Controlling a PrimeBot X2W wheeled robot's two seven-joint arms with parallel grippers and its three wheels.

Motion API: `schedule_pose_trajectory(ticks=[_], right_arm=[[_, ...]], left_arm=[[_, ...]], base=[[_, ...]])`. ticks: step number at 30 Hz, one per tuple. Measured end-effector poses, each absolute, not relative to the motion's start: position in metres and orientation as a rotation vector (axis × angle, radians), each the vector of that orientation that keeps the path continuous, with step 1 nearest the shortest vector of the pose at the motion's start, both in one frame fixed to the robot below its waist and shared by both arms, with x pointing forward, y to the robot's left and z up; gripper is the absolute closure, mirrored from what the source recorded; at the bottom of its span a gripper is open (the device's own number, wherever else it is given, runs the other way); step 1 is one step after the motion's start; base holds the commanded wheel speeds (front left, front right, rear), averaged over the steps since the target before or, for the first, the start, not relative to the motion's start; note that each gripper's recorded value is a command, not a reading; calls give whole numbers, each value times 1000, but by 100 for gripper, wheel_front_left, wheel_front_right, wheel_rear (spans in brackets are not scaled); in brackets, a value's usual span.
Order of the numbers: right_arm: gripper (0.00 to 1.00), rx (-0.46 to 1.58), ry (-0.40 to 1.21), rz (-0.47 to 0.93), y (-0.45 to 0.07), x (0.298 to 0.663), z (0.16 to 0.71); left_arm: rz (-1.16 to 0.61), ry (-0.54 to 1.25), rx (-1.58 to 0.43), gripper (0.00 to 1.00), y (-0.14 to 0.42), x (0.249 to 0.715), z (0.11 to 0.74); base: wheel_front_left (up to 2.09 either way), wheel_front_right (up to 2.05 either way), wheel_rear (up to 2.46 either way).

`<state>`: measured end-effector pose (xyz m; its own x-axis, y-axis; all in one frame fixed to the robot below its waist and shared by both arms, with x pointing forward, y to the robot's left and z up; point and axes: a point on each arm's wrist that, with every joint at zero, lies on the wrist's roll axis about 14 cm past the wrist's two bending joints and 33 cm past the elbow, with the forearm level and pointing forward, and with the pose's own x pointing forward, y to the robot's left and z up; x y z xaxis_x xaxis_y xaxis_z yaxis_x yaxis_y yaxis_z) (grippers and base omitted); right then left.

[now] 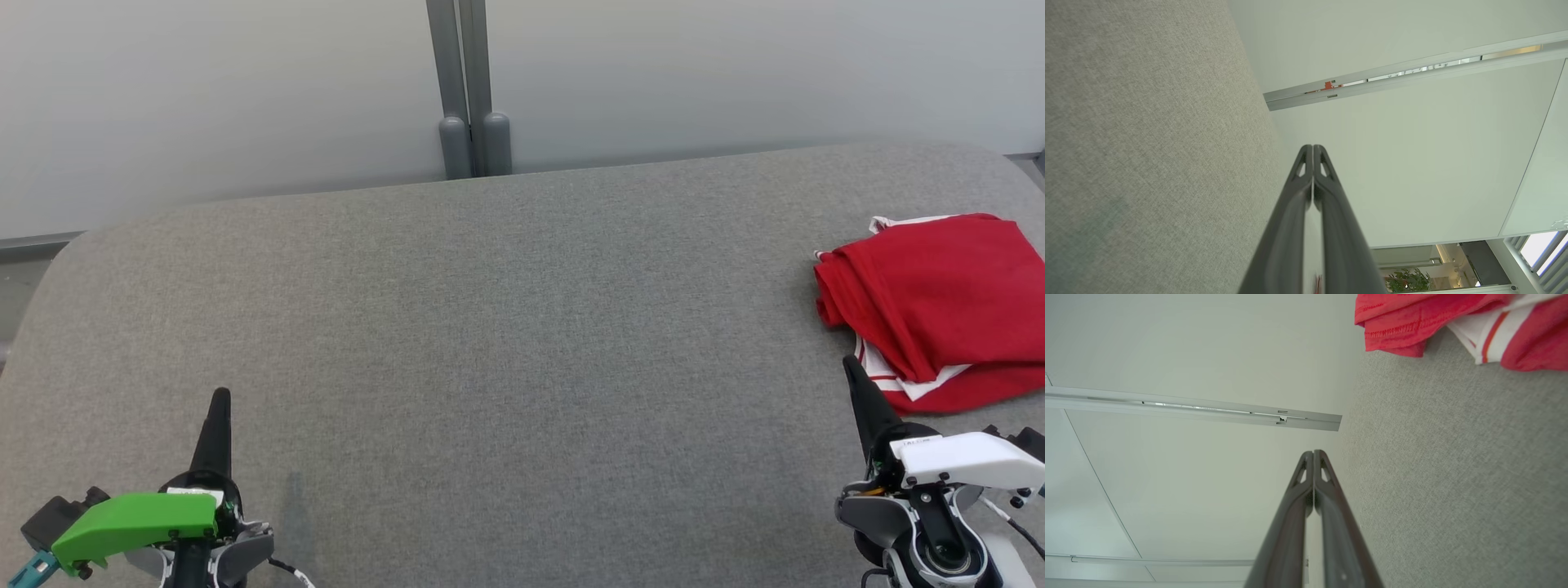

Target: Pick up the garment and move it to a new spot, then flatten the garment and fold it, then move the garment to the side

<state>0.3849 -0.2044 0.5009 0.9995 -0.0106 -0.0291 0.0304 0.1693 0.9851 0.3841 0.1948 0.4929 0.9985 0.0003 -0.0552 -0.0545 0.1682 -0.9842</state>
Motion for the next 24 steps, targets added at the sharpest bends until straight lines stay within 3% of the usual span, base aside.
schedule_pose_trajectory(ticks=[24], right_arm=[[100, 1566, 8, -9, -200, 388, 504]], left_arm=[[10, 13, -1568, 100, 199, 388, 503]], base=[[0, 0, 0]])
